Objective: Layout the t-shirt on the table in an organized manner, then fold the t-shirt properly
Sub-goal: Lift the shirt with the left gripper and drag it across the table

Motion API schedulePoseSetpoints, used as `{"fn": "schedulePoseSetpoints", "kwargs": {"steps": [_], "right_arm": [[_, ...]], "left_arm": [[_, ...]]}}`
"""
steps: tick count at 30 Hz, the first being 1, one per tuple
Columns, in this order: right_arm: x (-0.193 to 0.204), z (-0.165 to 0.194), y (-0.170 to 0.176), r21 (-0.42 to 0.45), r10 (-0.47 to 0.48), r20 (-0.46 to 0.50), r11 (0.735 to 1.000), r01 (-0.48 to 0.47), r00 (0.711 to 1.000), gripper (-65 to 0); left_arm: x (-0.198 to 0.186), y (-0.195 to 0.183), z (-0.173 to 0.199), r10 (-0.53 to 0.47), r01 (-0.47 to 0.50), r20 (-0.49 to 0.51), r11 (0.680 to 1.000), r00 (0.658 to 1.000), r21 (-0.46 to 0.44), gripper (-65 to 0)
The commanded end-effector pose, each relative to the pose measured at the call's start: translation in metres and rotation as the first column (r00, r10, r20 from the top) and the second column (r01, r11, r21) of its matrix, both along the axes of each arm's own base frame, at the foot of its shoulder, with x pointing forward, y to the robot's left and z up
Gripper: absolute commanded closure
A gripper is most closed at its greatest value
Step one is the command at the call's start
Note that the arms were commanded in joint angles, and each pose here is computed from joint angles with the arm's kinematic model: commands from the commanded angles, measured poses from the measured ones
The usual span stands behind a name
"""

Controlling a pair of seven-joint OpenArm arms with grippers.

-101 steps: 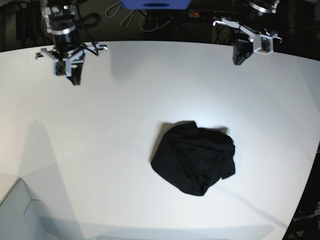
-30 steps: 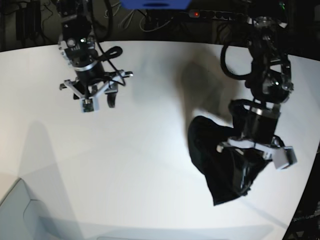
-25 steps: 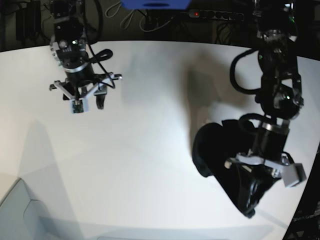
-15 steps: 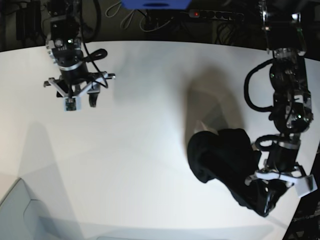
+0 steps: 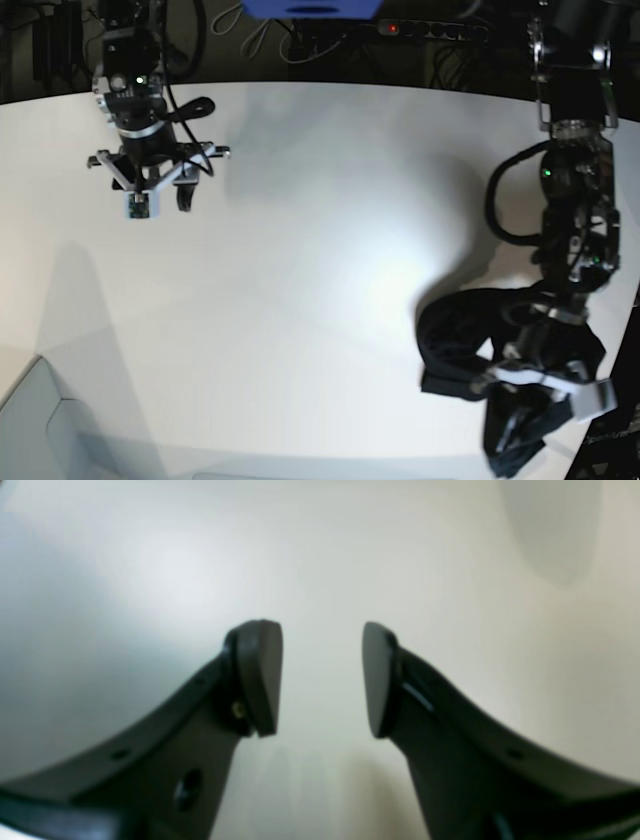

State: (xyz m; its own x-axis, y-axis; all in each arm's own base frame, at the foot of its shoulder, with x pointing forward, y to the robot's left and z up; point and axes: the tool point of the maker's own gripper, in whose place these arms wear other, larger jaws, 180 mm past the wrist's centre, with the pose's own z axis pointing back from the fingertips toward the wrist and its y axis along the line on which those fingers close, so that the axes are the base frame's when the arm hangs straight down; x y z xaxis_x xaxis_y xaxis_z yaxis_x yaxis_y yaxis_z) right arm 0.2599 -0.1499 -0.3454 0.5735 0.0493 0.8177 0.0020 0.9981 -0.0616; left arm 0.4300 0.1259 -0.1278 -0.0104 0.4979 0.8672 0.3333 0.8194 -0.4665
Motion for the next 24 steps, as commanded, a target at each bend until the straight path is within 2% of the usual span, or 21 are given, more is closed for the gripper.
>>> {"fn": "schedulePoseSetpoints", "kwargs": {"steps": [1,3,6,9,11,15,17,19,21,22,24], "right_arm": [[0.006,0.012,-0.001,-0.009,0.002,0.047,1.0,-0.002,0.999,-27.3],[0.006,0.012,-0.003,-0.012,0.0,0.048,1.0,0.001,0.999,-27.3],[0.006,0.012,-0.015,-0.023,-0.031,0.049,0.999,0.032,0.998,-27.3],[0.0,0.009,-0.023,-0.031,-0.049,0.035,0.998,0.05,0.998,-27.3],[-0.005,0.007,-0.029,-0.039,-0.065,0.024,0.997,0.066,0.998,-27.3],[-0.007,0.007,-0.036,-0.047,-0.081,0.023,0.996,0.082,0.996,-27.3],[-0.011,0.005,-0.04,-0.052,-0.09,0.013,0.995,0.091,0.996,-27.3],[-0.012,0.004,-0.04,-0.05,-0.092,0.01,0.994,0.093,0.996,-27.3],[-0.012,0.004,-0.04,-0.05,-0.092,0.01,0.994,0.093,0.996,-27.3],[-0.012,0.004,-0.041,-0.051,-0.092,0.01,0.994,0.092,0.996,-27.3],[-0.011,0.004,-0.041,-0.051,-0.092,0.012,0.994,0.092,0.996,-27.3]], "left_arm": [[0.001,-0.015,0.006,-0.03,0.03,0.023,1.0,0.999,-0.004,-0.4],[-0.002,-0.059,-0.008,-0.109,0.109,-0.004,0.994,0.994,0.019,-0.5],[-0.008,-0.132,-0.023,-0.233,0.234,-0.023,0.967,0.972,0.099,-0.6],[-0.028,-0.195,-0.048,-0.346,0.351,-0.062,0.916,0.936,0.195,-3.7],[-0.044,-0.226,-0.06,-0.398,0.406,-0.082,0.883,0.914,0.237,-9.5],[-0.056,-0.251,-0.086,-0.44,0.461,-0.139,0.848,0.887,0.262,-25.8],[-0.06,-0.255,-0.096,-0.449,0.477,-0.162,0.841,0.878,0.256,-36.9],[-0.061,-0.257,-0.097,-0.45,0.478,-0.164,0.84,0.878,0.255,-48.6],[-0.059,-0.254,-0.096,-0.444,0.472,-0.16,0.844,0.881,0.254,-57.0],[-0.057,-0.251,-0.095,-0.44,0.466,-0.157,0.846,0.884,0.257,-60.3],[-0.044,-0.231,-0.093,-0.391,0.418,-0.152,0.872,0.908,0.255,-64.3]]}}
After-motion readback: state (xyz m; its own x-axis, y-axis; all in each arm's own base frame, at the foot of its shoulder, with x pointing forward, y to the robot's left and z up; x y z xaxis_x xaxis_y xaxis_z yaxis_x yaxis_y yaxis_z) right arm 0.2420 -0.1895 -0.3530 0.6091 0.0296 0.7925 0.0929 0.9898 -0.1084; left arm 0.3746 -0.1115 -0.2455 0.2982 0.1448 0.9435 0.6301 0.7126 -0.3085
